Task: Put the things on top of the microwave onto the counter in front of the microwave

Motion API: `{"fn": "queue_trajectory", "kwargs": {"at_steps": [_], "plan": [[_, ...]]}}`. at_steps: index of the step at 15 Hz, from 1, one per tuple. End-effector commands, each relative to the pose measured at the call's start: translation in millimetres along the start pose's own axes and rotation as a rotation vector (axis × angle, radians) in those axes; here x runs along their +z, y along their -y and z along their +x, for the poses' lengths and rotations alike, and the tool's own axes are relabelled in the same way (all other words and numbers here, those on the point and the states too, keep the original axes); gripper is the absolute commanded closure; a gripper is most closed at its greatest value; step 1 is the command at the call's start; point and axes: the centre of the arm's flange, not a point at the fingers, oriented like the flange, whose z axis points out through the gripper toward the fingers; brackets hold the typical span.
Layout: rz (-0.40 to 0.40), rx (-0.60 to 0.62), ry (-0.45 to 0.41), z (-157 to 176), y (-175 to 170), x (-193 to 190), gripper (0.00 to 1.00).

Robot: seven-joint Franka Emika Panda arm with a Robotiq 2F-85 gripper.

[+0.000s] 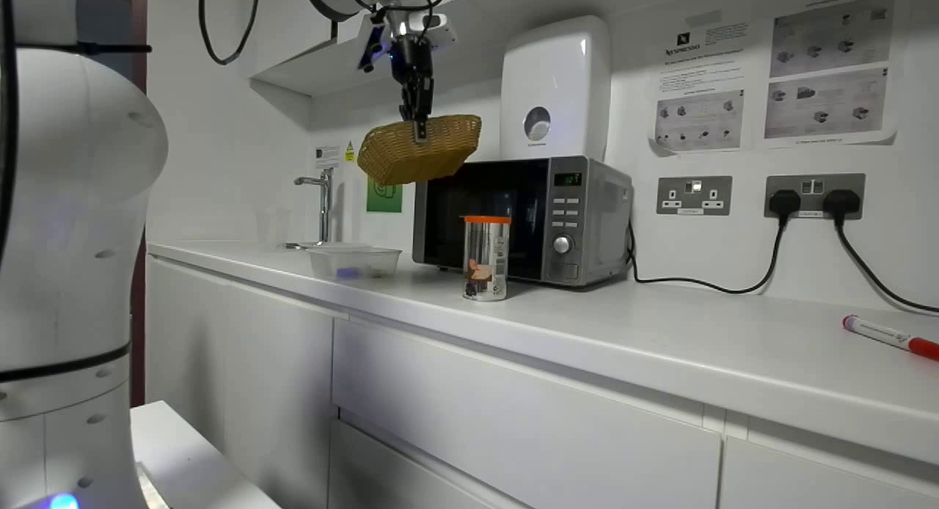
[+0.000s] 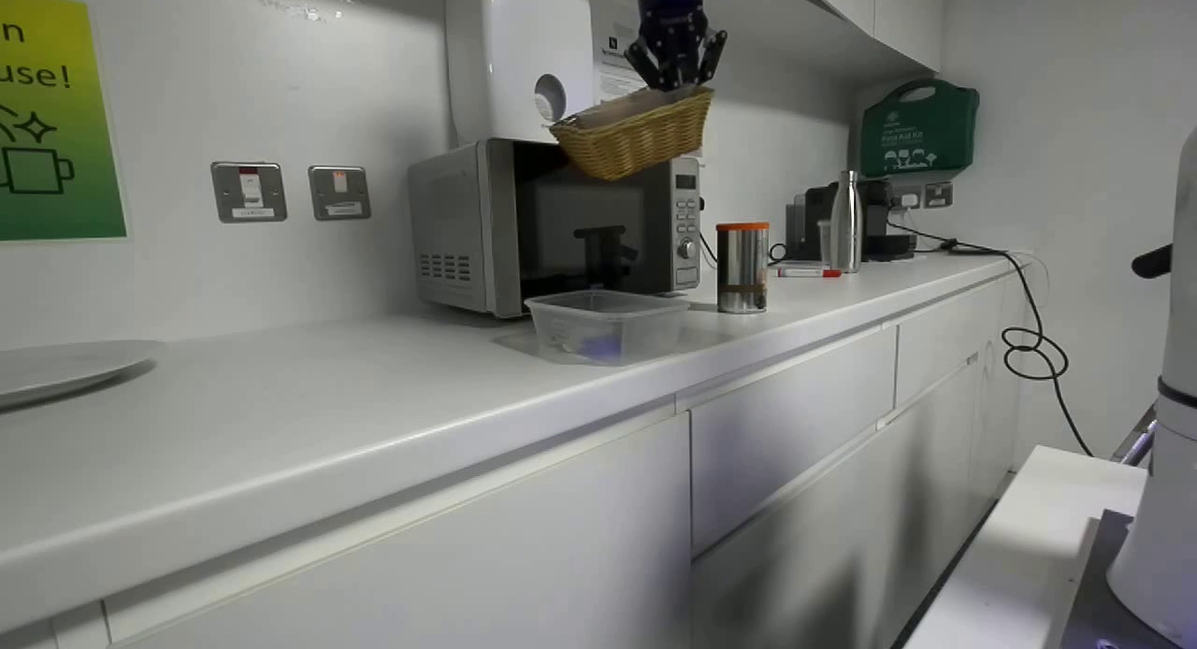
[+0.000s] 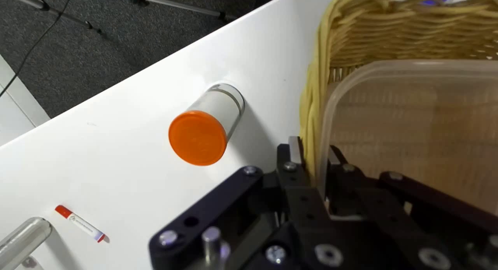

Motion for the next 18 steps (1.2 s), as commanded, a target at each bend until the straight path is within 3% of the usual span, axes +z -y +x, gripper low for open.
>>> {"fn": "queue_trajectory", "kwargs": {"at_steps": [1, 11, 18], "plan": [[0.009, -0.015, 0.025, -23, -13, 14, 0.97], [0.001, -0.022, 0.057, -41, -17, 39, 0.97], [0.01, -0.036, 0.012, -33, -14, 82, 0.97]]}}
